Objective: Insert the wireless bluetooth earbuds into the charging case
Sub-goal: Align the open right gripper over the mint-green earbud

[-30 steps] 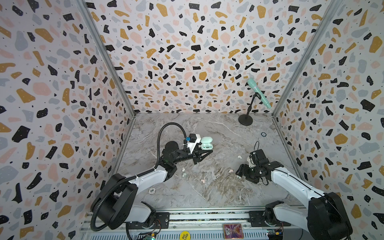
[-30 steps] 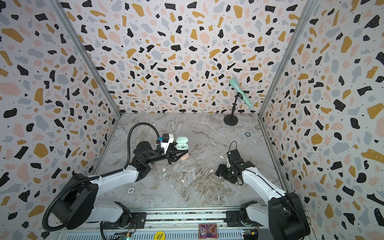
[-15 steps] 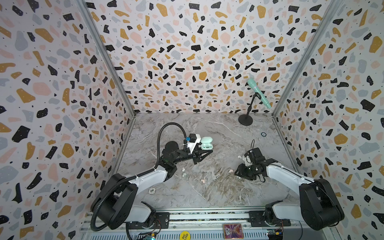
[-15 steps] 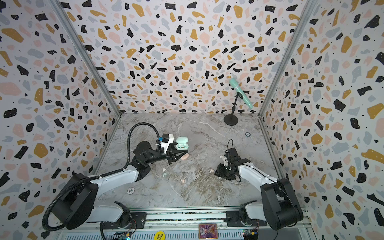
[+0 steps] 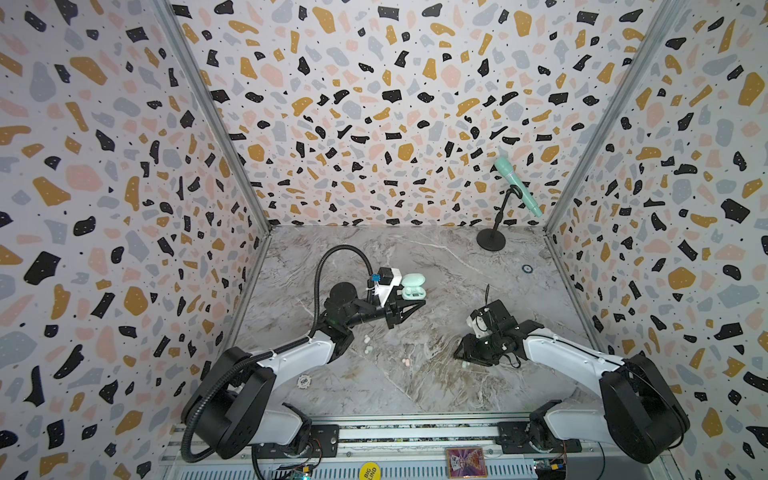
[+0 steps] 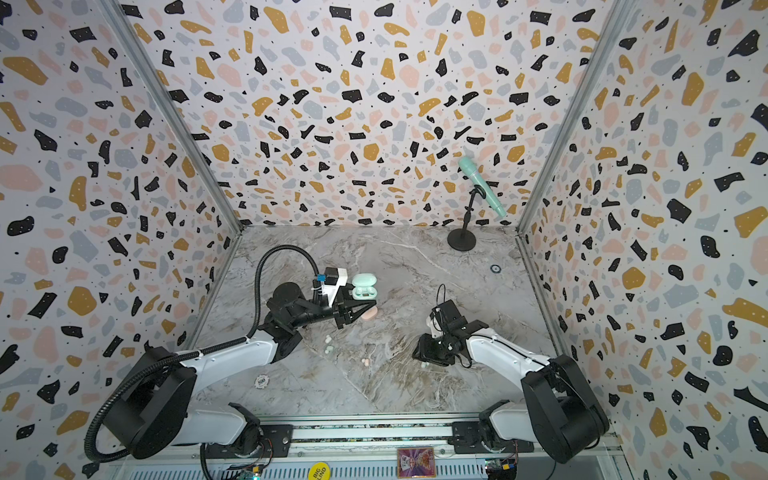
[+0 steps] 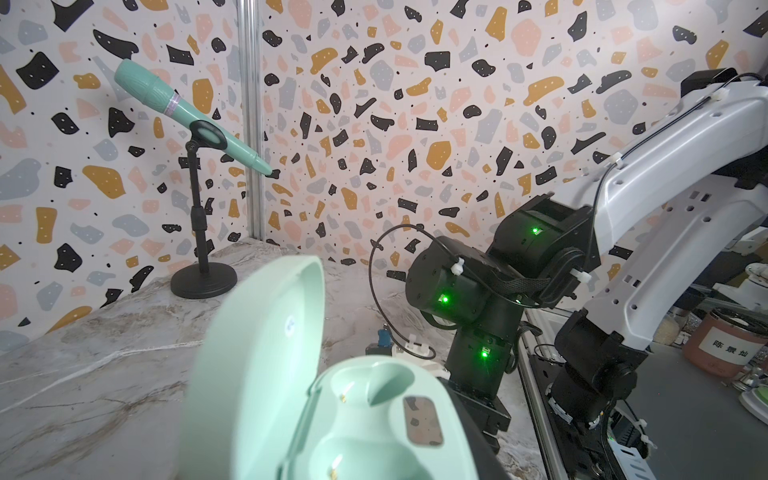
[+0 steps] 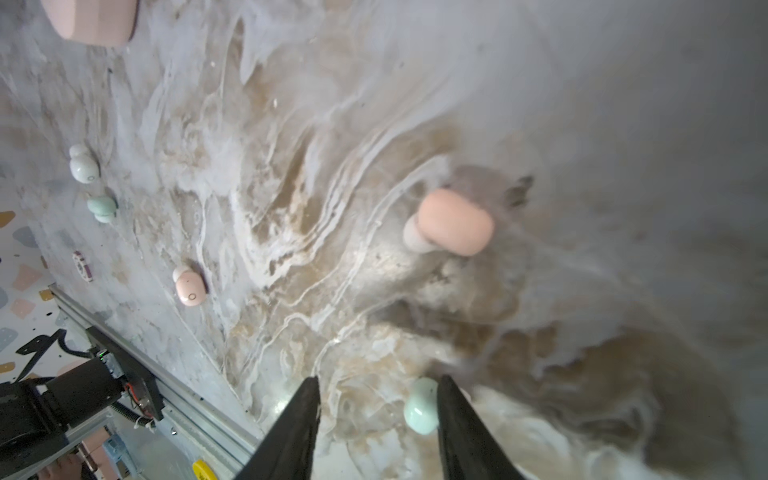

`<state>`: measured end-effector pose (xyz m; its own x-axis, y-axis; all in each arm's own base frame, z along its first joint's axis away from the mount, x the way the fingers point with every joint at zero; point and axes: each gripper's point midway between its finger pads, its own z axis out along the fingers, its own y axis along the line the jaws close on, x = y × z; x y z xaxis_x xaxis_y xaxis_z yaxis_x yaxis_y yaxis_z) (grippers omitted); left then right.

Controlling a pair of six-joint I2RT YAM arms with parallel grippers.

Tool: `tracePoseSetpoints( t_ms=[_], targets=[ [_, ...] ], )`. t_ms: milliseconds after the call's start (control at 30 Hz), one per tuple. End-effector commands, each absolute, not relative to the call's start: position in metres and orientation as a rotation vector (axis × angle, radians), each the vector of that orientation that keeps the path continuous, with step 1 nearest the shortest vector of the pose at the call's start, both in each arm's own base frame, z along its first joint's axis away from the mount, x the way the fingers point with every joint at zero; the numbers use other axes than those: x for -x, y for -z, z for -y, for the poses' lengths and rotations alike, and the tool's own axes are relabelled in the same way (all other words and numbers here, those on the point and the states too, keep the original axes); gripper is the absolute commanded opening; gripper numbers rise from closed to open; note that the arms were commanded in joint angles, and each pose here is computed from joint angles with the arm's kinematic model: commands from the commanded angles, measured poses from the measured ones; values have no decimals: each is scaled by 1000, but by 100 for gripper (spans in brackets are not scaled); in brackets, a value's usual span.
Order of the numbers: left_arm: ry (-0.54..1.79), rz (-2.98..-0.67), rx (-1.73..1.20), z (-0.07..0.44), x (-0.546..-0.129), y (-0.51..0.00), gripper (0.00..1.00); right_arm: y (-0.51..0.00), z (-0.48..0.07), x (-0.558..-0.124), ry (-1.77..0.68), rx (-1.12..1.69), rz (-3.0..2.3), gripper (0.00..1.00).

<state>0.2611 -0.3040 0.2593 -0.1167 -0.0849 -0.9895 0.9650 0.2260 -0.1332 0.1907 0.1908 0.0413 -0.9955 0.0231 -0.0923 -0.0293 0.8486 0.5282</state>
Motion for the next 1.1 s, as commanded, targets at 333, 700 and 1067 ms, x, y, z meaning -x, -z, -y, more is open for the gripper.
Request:
tracePoseSetpoints(
  t_ms=[333,700,1067],
  targets=[
    [1128,-1285,-923,300,-260,-272,41,-56,-186,-177,-790,-121,-2930,54],
    [1126,-1282,-921,300,-260,-273,41,-39,-198,-171,-869,-177,-2931,70],
    [1123,-1288,-920,300,-260,-272,41,-55,-224,-189,-979,-162,-2852,73]
  ],
)
